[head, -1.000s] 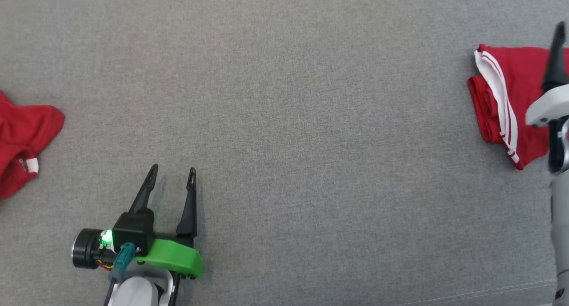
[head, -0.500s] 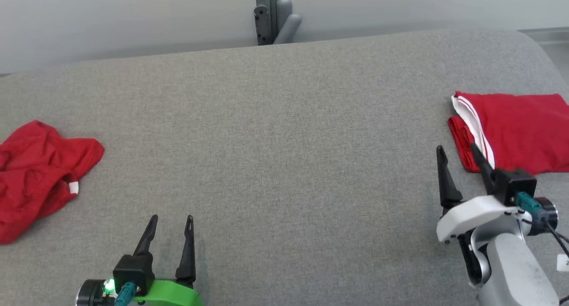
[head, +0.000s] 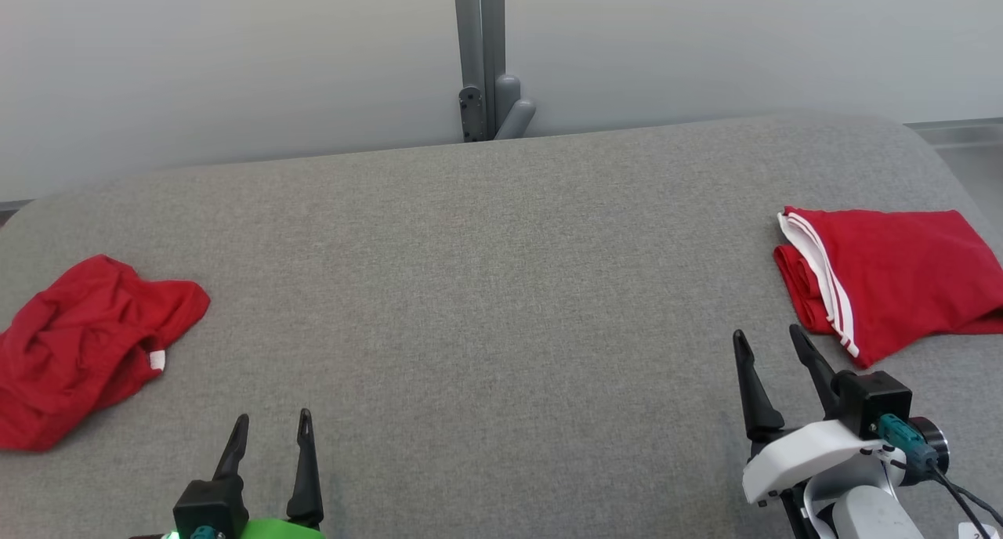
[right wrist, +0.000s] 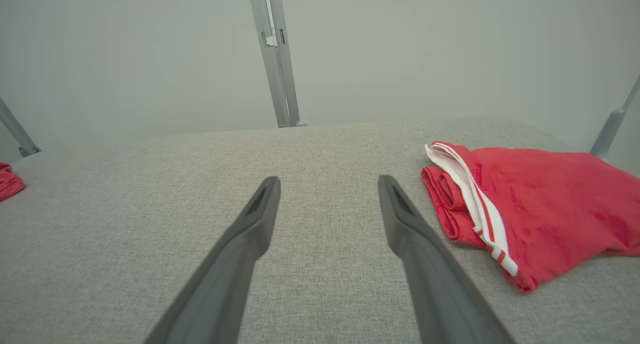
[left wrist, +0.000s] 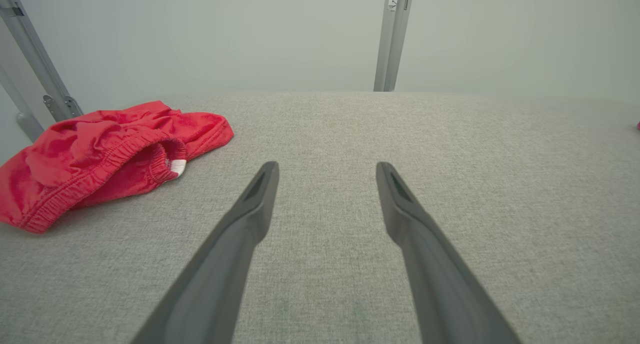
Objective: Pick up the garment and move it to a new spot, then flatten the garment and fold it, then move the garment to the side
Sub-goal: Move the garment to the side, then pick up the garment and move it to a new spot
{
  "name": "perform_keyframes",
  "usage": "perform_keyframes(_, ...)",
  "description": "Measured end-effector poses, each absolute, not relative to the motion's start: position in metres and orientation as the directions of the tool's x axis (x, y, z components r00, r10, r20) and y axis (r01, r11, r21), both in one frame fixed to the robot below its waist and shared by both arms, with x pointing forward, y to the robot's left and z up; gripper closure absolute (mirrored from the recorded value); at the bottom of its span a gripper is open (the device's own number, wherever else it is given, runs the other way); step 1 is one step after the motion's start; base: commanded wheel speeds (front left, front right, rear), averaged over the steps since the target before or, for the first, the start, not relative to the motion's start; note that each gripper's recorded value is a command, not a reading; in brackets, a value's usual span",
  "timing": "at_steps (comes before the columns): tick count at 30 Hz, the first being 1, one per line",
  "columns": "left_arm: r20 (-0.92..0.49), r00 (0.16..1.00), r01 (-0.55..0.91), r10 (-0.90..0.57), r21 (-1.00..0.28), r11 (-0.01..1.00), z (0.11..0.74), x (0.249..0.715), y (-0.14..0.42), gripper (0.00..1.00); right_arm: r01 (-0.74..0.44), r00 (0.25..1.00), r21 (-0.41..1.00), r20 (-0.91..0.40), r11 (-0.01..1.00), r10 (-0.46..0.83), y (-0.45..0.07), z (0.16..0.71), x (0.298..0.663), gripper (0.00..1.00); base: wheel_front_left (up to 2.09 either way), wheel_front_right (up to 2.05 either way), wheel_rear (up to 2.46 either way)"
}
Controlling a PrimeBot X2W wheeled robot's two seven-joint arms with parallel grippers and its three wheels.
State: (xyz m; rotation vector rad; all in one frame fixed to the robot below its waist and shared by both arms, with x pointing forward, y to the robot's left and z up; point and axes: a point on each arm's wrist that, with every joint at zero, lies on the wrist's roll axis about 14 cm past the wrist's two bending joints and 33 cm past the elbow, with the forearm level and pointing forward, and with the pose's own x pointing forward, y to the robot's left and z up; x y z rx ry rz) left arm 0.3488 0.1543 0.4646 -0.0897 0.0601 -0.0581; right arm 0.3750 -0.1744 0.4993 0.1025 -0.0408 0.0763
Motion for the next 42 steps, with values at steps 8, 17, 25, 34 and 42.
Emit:
perform_keyframes(8,-0.041,0.998,0.041,-0.045,-0.092,0.995,0.470,0.352,0.159,0.00,-0.080,0.996,0.109,0.042,0.991,0.076,-0.173,0.498,0.368,0.00,0.00,0.00,0.00)
perform_keyframes(17,-0.051,0.998,0.036,-0.040,-0.093,0.995,0.467,0.350,0.160,0.00,-0.103,0.994,0.123,0.038,0.987,0.099,-0.164,0.496,0.370,0.00,0.00,0.00,0.00)
perform_keyframes(25,-0.072,0.996,-0.051,0.044,-0.092,0.994,0.460,0.336,0.186,0.00,-0.237,0.971,0.136,0.020,0.962,0.236,-0.117,0.490,0.379,0.00,0.00,0.00,0.00)
perform_keyframes(34,-0.106,0.964,-0.251,0.242,-0.074,0.965,0.450,0.292,0.245,0.00,-0.457,0.886,0.148,-0.005,0.877,0.463,-0.034,0.481,0.386,0.00,0.00,0.00,0.00)
perform_keyframes(42,-0.145,0.884,-0.456,0.444,-0.063,0.888,0.438,0.228,0.296,0.00,-0.630,0.769,0.161,-0.004,0.760,0.639,0.038,0.481,0.379,0.00,0.00,0.00,0.00)
